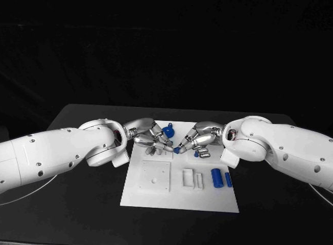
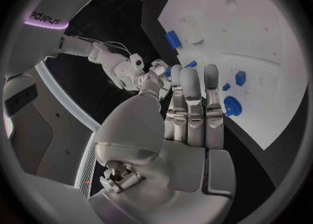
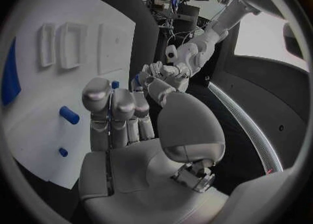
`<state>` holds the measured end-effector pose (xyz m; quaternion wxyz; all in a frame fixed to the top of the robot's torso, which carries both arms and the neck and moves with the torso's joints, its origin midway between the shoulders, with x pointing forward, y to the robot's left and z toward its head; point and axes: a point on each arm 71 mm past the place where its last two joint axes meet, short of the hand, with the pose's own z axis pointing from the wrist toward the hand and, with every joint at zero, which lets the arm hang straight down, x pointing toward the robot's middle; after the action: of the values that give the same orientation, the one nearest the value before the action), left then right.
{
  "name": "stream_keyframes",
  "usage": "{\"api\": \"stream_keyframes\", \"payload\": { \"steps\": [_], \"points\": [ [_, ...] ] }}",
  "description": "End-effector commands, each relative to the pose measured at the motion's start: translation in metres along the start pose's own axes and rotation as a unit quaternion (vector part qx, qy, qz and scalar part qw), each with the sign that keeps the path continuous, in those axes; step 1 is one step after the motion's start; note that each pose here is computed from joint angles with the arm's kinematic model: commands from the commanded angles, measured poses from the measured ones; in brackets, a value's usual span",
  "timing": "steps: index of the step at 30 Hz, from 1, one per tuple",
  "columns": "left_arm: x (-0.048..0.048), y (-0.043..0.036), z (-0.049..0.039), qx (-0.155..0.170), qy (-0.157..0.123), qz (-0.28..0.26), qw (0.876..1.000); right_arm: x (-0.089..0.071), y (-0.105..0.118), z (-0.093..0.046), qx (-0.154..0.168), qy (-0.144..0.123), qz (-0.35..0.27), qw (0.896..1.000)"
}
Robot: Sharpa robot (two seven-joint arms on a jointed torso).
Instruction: Assemble the parts on the task board
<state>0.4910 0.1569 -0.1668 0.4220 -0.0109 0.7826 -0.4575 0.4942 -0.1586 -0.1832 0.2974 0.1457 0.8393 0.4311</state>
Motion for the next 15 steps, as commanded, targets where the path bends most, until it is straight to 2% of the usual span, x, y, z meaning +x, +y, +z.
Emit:
{"api": "stream_keyframes", "payload": {
  "steps": [1, 9, 15],
  "points": [
    [0.0065, -0.0017, 0.0021, -0.007, 0.026, 0.024, 0.999, 0.0038, 0.0010, -0.0004, -0.001, 0.019, 0.004, 1.000],
    [0.0120, -0.0035, 0.0035, -0.009, 0.046, 0.028, 0.998, 0.0043, 0.0010, -0.0004, 0.000, 0.022, 0.006, 1.000],
    [0.0140, -0.0051, 0.0037, -0.007, 0.050, 0.028, 0.998, 0.0049, 0.0013, 0.0001, 0.001, 0.023, 0.006, 1.000]
  ]
}}
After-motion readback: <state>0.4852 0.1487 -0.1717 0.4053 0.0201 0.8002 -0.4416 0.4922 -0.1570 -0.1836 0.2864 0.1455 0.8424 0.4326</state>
